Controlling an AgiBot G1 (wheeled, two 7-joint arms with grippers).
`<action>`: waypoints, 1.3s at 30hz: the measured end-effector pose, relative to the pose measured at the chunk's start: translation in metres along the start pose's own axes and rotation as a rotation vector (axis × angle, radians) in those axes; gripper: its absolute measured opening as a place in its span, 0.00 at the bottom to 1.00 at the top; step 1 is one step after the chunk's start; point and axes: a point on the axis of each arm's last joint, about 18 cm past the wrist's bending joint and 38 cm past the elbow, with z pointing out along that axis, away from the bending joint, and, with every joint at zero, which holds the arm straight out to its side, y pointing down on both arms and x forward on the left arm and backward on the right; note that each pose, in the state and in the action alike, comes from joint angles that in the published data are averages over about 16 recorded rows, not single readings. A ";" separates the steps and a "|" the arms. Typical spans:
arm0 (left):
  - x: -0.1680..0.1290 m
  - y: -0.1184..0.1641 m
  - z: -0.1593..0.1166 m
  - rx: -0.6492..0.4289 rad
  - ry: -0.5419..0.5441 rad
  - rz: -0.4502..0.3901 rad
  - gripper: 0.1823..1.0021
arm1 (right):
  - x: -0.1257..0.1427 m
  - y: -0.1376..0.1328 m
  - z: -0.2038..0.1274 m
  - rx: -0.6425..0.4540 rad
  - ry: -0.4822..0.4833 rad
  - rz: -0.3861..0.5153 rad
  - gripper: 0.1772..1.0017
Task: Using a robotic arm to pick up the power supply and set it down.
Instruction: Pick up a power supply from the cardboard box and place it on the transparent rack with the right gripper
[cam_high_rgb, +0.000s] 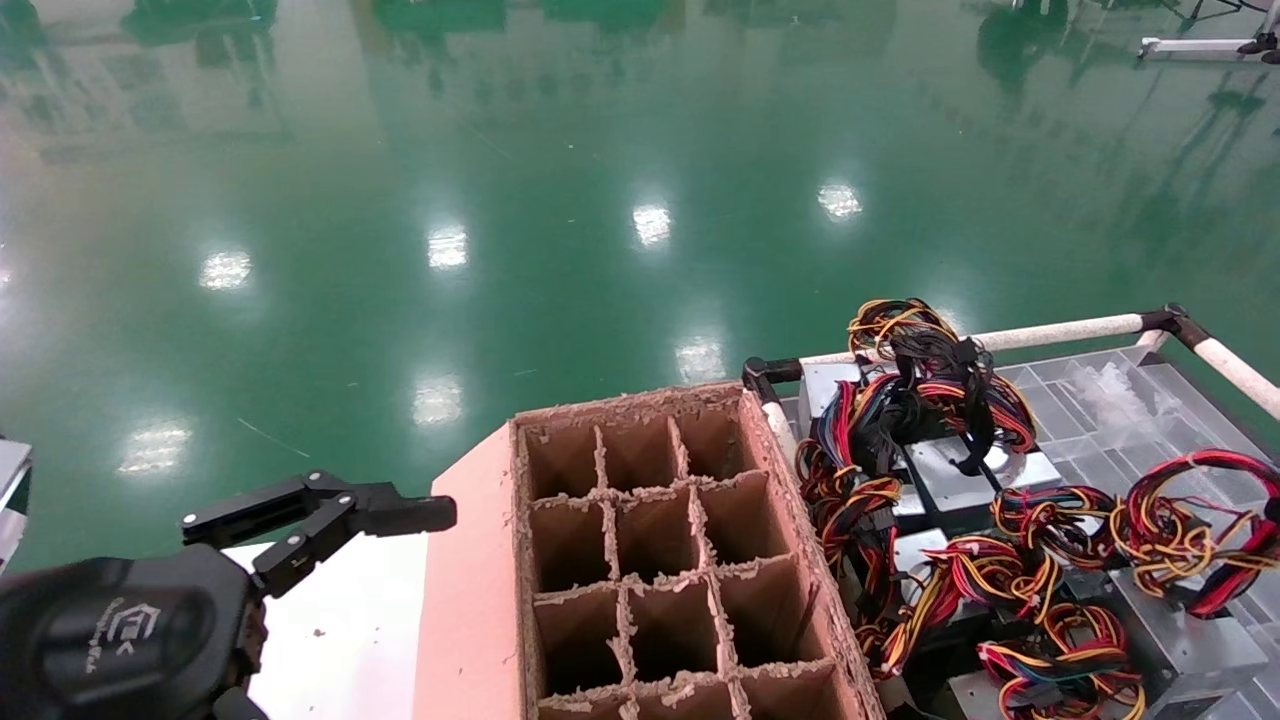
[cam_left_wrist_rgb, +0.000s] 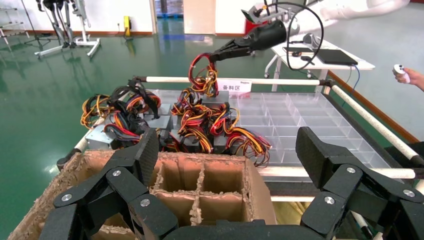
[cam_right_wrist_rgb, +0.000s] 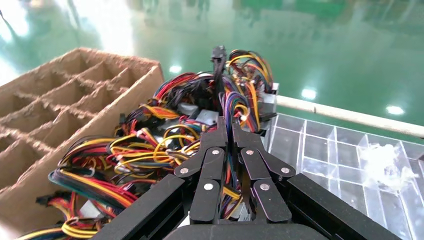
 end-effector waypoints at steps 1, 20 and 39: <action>0.000 0.000 0.000 0.000 0.000 0.000 1.00 | -0.001 0.004 -0.001 0.009 0.008 0.010 0.02; 0.000 0.000 0.000 0.000 0.000 0.000 1.00 | -0.025 0.061 -0.025 0.129 0.126 0.164 0.02; 0.000 0.000 0.000 0.000 0.000 0.000 1.00 | -0.039 0.082 -0.083 0.045 0.191 0.190 0.02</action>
